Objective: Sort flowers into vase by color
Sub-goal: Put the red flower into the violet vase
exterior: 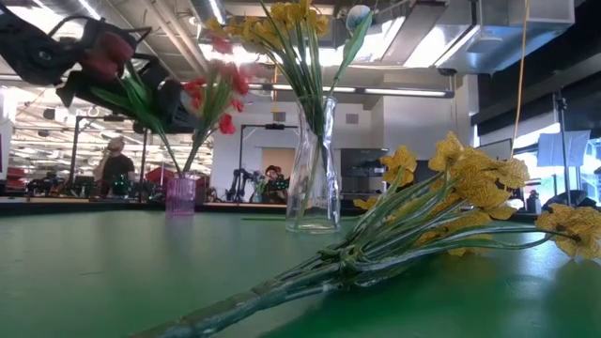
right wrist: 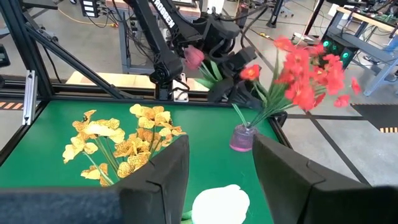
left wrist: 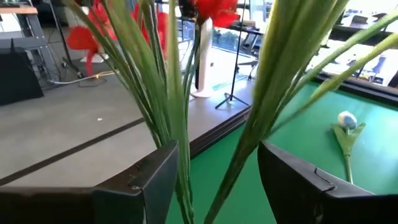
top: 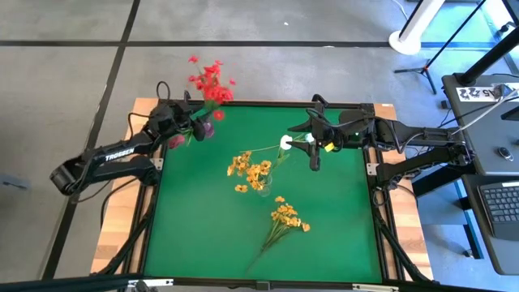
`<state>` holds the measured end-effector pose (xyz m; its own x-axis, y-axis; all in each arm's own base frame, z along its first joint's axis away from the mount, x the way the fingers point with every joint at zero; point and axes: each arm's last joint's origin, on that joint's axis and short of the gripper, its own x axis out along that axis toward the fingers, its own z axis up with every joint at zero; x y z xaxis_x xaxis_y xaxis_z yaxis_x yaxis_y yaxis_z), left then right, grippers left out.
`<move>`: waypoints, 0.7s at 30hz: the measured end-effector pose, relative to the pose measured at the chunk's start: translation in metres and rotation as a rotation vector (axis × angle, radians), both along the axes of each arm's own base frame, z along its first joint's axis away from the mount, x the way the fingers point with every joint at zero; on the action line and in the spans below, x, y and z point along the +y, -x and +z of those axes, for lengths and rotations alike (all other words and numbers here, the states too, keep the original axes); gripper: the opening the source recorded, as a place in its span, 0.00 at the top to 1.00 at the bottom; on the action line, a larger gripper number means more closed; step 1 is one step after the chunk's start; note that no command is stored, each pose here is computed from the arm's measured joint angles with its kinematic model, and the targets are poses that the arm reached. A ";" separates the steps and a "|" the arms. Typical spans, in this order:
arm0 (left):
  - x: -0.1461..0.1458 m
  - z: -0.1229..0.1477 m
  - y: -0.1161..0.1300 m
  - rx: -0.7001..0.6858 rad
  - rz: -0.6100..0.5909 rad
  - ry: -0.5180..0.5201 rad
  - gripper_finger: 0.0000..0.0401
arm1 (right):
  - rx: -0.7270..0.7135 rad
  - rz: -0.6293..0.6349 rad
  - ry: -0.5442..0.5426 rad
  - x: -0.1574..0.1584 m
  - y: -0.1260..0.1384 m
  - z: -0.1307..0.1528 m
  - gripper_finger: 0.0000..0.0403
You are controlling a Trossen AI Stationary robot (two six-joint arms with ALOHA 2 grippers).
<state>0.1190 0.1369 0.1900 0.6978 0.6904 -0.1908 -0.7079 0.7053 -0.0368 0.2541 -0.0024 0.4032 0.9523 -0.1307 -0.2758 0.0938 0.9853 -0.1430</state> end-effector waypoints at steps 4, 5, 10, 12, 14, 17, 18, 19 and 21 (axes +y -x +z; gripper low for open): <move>-0.003 0.011 0.002 -0.007 0.004 -0.002 0.47 | 0.000 0.000 0.000 0.000 0.000 0.000 0.57; -0.003 0.014 0.003 -0.004 0.012 0.000 0.47 | 0.000 0.000 0.000 0.000 0.000 0.000 0.57; -0.004 0.028 0.006 0.035 0.049 0.031 0.47 | 0.000 0.000 0.000 0.000 0.000 0.000 0.57; -0.005 0.036 0.006 0.035 0.051 0.023 0.47 | 0.000 0.000 0.000 0.000 0.000 0.000 0.57; -0.006 0.045 0.007 0.024 0.051 0.011 0.47 | 0.000 0.000 0.000 0.000 0.000 0.000 0.57; -0.009 0.062 0.009 -0.015 0.052 -0.032 0.47 | 0.000 0.000 0.000 0.000 0.000 0.000 0.57; -0.010 0.068 0.010 -0.026 0.052 -0.046 0.47 | 0.000 0.000 0.000 0.000 0.000 0.000 0.57; -0.011 0.073 0.011 -0.037 0.052 -0.058 0.47 | 0.000 0.000 0.000 0.000 0.000 0.000 0.57; -0.013 0.083 0.013 -0.050 0.053 -0.073 0.47 | 0.000 0.000 0.000 0.000 0.000 0.000 0.57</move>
